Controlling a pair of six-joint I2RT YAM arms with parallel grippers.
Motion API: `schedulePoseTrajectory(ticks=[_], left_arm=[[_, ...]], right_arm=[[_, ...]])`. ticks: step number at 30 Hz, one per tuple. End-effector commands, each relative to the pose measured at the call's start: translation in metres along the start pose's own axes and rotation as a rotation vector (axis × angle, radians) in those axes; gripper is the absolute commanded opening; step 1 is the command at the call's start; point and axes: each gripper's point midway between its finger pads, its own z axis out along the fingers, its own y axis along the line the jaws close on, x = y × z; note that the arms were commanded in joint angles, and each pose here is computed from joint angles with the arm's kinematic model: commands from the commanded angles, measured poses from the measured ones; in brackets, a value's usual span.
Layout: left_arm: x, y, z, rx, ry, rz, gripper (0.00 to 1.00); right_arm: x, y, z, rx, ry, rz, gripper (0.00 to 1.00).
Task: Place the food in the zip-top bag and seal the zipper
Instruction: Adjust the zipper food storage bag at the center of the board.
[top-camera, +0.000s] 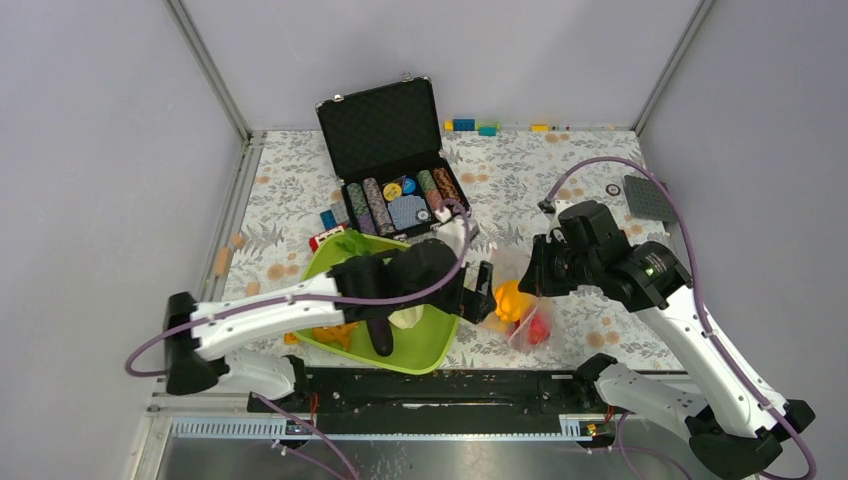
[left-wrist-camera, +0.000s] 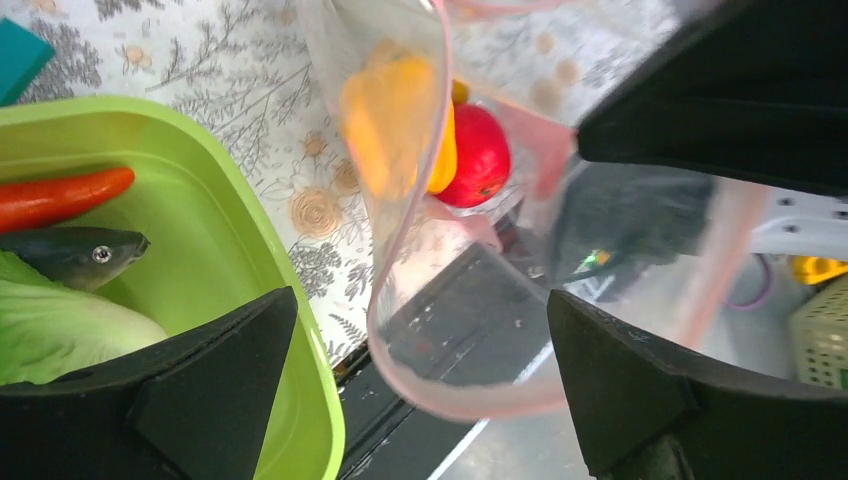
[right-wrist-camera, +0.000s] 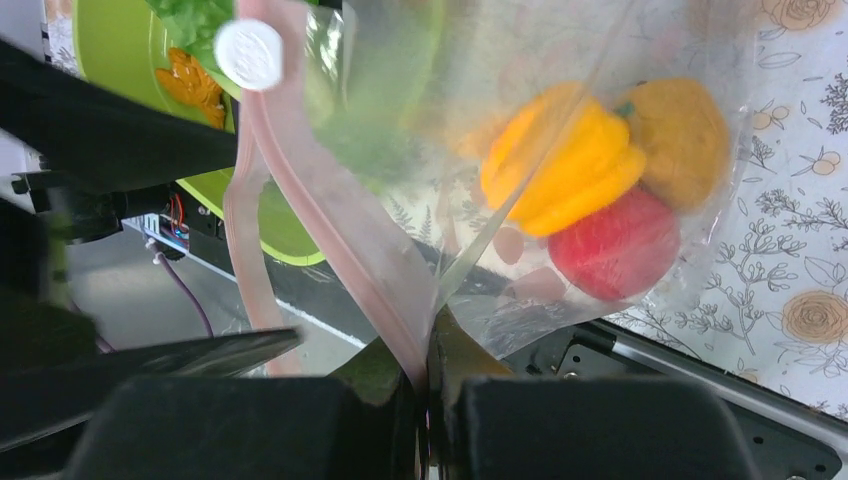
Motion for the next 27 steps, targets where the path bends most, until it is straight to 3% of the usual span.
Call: schedulePoseTrajectory(ticks=[1, 3, 7, 11, 16, 22, 27], left_arm=[[-0.017, -0.009, 0.014, -0.033, -0.014, 0.01, 0.97], [-0.019, -0.005, 0.021, -0.075, -0.009, 0.014, 0.8], [-0.029, -0.009, 0.023, -0.084, -0.027, 0.022, 0.32], [-0.049, -0.003, 0.02, -0.14, -0.102, 0.039, 0.01], [-0.083, 0.001, 0.035, -0.206, -0.167, 0.086, 0.0], [-0.11, 0.008, 0.068, -0.188, -0.177, 0.061, 0.0], [-0.13, 0.004, 0.084, -0.187, -0.209, 0.099, 0.0]], right_arm=[[-0.004, 0.008, -0.014, -0.026, -0.008, -0.012, 0.03], [-0.006, 0.007, -0.017, -0.017, -0.017, -0.022, 0.04], [-0.011, -0.009, -0.021, 0.073, -0.045, -0.037, 0.05], [-0.021, -0.045, -0.031, 0.275, -0.108, -0.054, 0.05], [-0.034, -0.068, -0.053, 0.422, -0.181, -0.063, 0.06], [-0.033, -0.069, -0.064, 0.428, -0.197, -0.056, 0.08], [-0.034, -0.067, -0.046, 0.43, -0.162, -0.042, 0.09]])
